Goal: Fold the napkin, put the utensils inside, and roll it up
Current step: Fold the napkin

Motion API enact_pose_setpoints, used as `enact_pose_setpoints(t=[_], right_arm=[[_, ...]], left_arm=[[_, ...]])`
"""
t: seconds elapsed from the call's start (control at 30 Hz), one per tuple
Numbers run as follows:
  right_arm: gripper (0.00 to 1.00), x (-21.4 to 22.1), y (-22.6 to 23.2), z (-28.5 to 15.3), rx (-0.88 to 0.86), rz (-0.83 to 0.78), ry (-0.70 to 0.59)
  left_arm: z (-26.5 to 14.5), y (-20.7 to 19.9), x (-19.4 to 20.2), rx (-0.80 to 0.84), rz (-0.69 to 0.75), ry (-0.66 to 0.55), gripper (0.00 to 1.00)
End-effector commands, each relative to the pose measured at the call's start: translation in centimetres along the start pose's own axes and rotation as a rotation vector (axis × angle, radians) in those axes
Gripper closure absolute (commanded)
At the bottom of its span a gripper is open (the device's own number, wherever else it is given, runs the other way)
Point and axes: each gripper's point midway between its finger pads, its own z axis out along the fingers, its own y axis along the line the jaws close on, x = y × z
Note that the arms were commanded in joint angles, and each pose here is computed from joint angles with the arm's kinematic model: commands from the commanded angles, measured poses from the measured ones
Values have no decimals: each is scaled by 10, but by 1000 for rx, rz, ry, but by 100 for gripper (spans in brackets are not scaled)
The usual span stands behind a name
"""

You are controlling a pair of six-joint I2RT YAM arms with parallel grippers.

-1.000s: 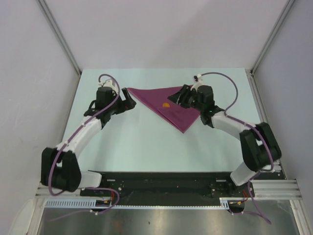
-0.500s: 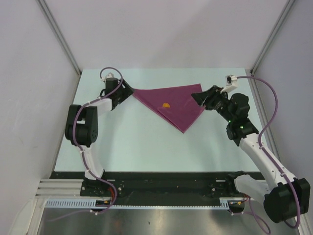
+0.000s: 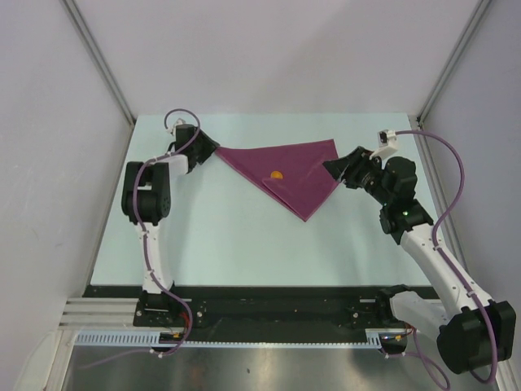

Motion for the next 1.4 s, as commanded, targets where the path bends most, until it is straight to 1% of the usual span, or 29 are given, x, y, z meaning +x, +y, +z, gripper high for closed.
enact_pose_setpoints(t=[0.0,0.07,0.2,0.27,0.4,0.47,0.5,0.57,0.6,0.77,0.8,0.87,0.9,1.03,1.1,1.2,1.23,1.37], right_arm=[[47,-5,2,-5,-7,-22,-14],[46,-3,0,-6,0,-22,-10],[46,-4,-3,-7,9,-19,-13],[46,-3,-5,-7,14,-17,-11],[46,-2,-6,-6,16,-11,-9],[46,-3,-6,-5,15,-10,-10],[46,-2,-6,-5,15,-8,-8],[46,-2,-6,-5,13,-7,-8],[46,-2,-6,-5,13,-7,-8],[46,-2,-8,-7,20,-5,-9],[46,-2,-9,-7,21,-6,-10],[46,-2,-9,-7,22,-6,-9],[46,-1,-10,-7,25,-3,-7],[46,0,-11,-9,31,-7,-5],[46,-1,-13,-9,38,-7,-6],[46,0,-15,-10,43,-5,-2],[46,1,-15,-10,46,-4,0],[46,3,-17,-10,51,3,0]], left_arm=[[11,-6,-6,30,-50,-3,44],[14,-5,-7,31,-64,-5,46],[18,5,-2,9,-83,0,52],[19,9,1,6,-96,8,53],[18,13,1,1,-113,9,60],[19,14,1,-1,-115,7,62],[19,13,1,2,-115,8,64],[22,15,0,1,-117,11,66],[22,15,0,7,-119,17,71],[26,16,0,22,-116,32,77],[29,18,2,22,-109,39,81],[30,16,1,30,-82,47,84],[31,16,2,33,-73,52,89],[34,9,-3,75,-17,56,99],[32,-1,-4,119,8,66,100],[21,-21,-11,210,52,47,100],[13,-32,-17,253,73,22,100],[-12,-63,-18,392,120,2,100]])
